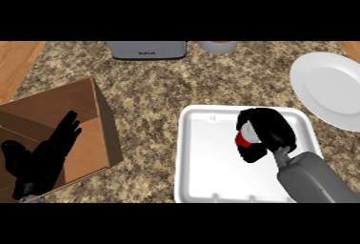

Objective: Pick the can from the tray and place it in the plate

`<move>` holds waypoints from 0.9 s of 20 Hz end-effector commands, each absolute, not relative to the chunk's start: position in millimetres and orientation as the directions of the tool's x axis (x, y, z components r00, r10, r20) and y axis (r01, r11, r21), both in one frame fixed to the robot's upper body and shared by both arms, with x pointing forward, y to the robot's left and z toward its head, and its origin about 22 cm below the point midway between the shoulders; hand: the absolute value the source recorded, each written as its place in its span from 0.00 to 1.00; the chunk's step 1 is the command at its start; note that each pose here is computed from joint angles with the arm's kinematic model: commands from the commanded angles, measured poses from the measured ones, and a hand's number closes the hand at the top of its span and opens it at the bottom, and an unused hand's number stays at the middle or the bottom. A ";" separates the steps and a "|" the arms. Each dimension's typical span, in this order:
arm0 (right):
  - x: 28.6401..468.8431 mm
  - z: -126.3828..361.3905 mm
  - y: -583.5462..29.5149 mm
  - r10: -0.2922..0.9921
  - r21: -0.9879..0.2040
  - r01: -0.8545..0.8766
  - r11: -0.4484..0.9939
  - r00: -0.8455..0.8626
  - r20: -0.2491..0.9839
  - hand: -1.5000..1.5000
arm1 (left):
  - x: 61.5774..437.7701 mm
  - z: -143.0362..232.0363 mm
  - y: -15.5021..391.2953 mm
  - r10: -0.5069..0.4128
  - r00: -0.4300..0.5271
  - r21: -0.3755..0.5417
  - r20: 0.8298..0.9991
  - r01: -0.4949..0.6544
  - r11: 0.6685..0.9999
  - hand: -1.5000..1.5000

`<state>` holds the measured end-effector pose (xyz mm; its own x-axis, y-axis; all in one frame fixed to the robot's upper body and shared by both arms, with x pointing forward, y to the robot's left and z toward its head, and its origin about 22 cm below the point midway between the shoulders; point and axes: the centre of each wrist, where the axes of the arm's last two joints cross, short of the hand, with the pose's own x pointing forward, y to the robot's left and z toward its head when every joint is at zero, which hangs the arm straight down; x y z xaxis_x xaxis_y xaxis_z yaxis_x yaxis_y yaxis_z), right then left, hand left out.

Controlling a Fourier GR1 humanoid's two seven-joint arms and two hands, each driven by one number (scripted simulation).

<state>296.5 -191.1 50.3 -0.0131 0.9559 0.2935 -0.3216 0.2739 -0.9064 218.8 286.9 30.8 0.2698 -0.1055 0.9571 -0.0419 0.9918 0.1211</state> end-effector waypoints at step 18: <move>403.2 126.8 -126.8 0.645 -0.707 0.660 0.253 0.429 0.632 1.00 | 224.3 4.1 248.2 -0.018 0.348 0.007 0.937 0.031 0.999 0.50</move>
